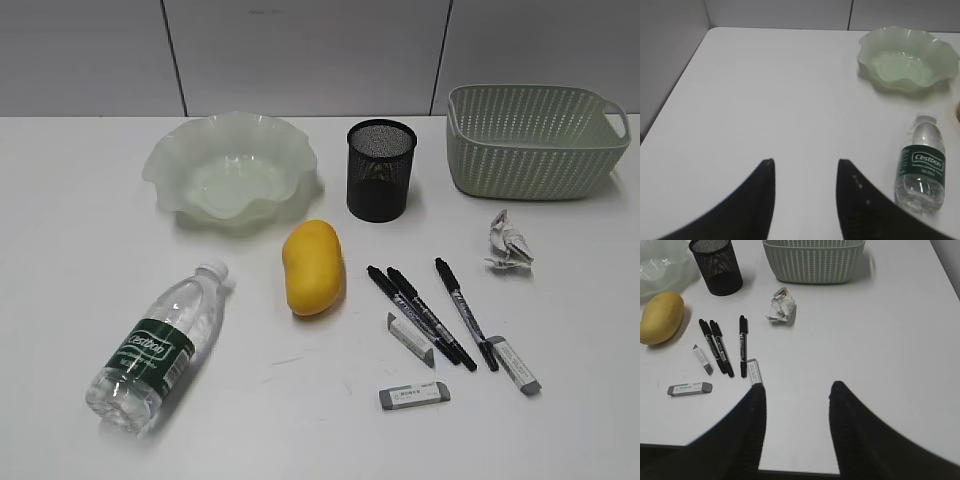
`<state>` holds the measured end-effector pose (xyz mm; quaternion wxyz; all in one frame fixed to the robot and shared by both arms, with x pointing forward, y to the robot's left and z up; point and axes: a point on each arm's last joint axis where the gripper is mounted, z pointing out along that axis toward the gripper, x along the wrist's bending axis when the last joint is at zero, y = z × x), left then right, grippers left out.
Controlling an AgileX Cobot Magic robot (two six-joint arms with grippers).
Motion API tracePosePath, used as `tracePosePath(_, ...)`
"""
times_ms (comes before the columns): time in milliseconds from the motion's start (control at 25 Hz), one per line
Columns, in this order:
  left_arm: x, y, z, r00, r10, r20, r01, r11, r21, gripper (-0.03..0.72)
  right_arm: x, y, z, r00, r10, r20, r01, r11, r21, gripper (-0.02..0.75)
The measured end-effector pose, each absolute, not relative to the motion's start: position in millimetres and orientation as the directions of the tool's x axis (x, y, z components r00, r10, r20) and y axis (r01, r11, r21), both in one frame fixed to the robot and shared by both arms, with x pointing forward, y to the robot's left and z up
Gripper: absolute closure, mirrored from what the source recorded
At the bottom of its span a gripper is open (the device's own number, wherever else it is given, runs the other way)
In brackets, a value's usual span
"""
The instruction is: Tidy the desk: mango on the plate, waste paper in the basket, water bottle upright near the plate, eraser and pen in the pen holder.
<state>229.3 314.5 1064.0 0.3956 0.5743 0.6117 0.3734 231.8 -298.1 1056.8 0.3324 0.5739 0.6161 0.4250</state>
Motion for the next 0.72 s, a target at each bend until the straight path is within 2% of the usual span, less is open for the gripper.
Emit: tracePosePath(720, 229.3, 314.5, 1064.0, -0.027, 0.998, -0.055, 0.407, 0.061, 0.911, 0.381, 231.8, -298.1, 1056.8, -0.12, 0.99, 0.078, 0.425, -0.02, 0.905, 0.396)
